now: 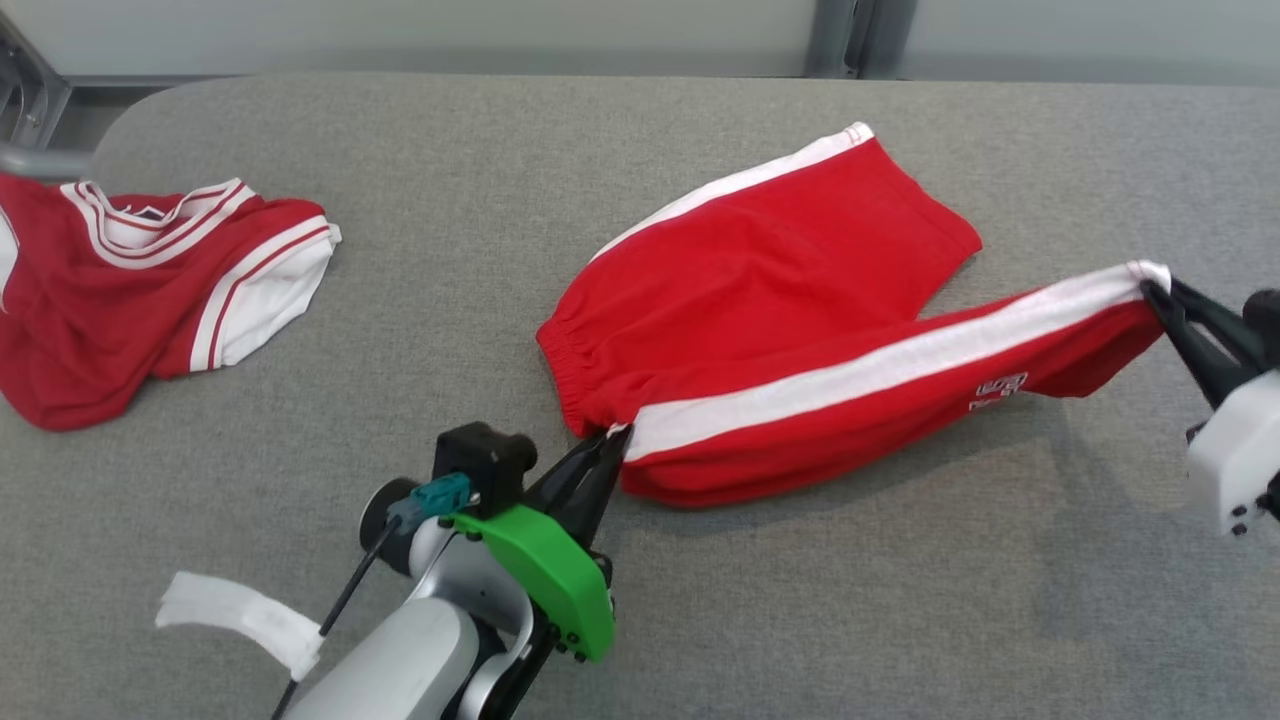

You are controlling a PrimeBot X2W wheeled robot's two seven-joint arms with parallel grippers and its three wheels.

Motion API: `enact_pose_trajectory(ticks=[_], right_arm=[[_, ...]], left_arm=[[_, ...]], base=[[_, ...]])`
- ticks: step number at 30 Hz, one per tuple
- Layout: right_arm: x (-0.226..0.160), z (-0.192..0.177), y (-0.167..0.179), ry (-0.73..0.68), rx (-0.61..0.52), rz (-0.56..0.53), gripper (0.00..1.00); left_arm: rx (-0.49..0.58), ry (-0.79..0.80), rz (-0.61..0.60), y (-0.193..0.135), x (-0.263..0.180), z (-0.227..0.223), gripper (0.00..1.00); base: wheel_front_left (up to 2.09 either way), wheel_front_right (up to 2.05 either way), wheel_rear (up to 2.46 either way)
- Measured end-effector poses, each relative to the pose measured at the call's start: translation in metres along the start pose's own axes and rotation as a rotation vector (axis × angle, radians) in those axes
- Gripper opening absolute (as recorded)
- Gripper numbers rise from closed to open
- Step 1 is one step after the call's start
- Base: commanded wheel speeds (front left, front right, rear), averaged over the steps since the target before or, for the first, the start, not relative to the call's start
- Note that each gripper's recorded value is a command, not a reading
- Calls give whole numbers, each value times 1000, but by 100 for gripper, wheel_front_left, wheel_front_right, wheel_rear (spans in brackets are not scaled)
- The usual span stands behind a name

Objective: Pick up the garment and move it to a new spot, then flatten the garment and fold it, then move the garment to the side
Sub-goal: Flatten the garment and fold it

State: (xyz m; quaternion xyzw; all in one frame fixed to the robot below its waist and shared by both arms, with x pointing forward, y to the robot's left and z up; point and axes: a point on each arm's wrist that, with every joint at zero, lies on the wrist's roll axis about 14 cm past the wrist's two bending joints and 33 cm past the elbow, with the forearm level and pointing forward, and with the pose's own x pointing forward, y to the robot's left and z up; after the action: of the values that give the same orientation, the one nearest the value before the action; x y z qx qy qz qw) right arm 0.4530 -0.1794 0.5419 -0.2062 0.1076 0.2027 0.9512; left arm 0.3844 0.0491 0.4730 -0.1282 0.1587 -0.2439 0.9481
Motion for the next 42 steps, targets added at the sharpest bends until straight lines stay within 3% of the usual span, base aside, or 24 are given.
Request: enact_pose_trajectory(ticks=[6,17,29,42], right_arm=[[52,13,-12,30,-75,53,0],[130,18,6,87,-176,172,0],[188,28,8,52,-175,180,0],[228,2,16,91,-128,180,0]], left_arm=[[-8,-15,-5,8,28,14,0],[-3,-26,77,52,59,28,0],[4,9,122,79,84,31,0],[-31,63,238,118,95,13,0]], base=[[0,0,0],[0,0,0],[0,0,0],[0,0,0]])
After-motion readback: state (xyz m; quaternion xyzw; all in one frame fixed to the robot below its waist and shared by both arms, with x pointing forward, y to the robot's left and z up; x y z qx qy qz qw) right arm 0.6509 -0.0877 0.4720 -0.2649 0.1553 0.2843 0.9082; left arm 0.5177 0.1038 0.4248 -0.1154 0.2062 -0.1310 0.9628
